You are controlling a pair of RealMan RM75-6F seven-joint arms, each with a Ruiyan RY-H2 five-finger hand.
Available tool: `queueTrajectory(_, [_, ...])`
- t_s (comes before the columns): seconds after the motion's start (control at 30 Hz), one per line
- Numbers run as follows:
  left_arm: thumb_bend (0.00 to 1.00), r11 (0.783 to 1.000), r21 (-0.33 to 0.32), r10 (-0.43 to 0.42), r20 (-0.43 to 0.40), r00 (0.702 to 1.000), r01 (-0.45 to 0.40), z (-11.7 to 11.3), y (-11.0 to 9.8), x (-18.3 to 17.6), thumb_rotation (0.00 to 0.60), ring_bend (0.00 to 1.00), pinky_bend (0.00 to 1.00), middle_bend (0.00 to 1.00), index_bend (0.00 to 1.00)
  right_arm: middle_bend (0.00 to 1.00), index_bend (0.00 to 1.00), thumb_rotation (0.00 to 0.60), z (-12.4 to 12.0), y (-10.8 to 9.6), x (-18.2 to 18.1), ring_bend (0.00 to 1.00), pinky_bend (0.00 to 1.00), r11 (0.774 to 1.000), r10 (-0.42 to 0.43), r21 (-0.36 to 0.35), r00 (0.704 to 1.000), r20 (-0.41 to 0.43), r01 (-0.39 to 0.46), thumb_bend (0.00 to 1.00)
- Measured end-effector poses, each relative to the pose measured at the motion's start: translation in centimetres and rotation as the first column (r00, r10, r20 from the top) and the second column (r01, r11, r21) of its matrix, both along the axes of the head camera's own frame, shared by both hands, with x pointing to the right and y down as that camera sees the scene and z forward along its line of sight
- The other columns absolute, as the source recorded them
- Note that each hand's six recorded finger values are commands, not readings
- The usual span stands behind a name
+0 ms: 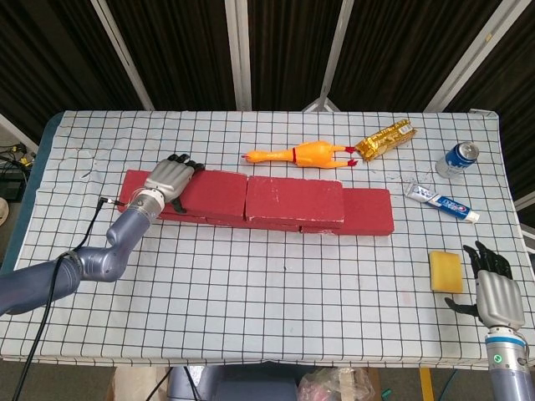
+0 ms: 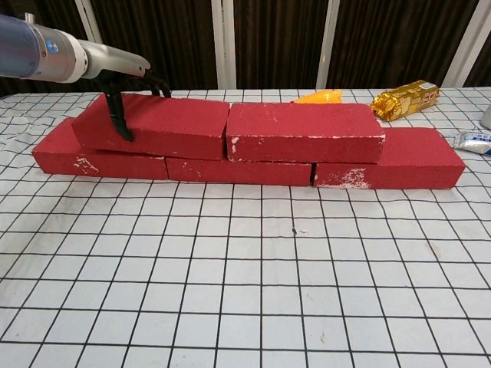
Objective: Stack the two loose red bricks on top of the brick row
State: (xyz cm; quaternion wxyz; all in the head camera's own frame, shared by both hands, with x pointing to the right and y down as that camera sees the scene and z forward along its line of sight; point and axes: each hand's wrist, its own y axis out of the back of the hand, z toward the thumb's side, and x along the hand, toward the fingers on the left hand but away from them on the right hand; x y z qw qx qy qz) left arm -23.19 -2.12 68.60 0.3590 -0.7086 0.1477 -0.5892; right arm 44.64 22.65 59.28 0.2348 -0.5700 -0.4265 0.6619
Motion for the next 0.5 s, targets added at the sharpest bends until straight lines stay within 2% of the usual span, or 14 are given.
queueTrajectory(0.5, [0.0, 1.0, -0.003, -0.013, -0.005, 1.0, 0.013, 0.21, 0.15, 0.35, 0.6, 0.06, 0.08, 0.14, 0.16, 0.0, 0.12, 0.6, -0.05, -0.04, 0.1, 0.0, 0.0, 1.0, 0.007, 0.003, 1.0, 0.0, -0.007, 0.16])
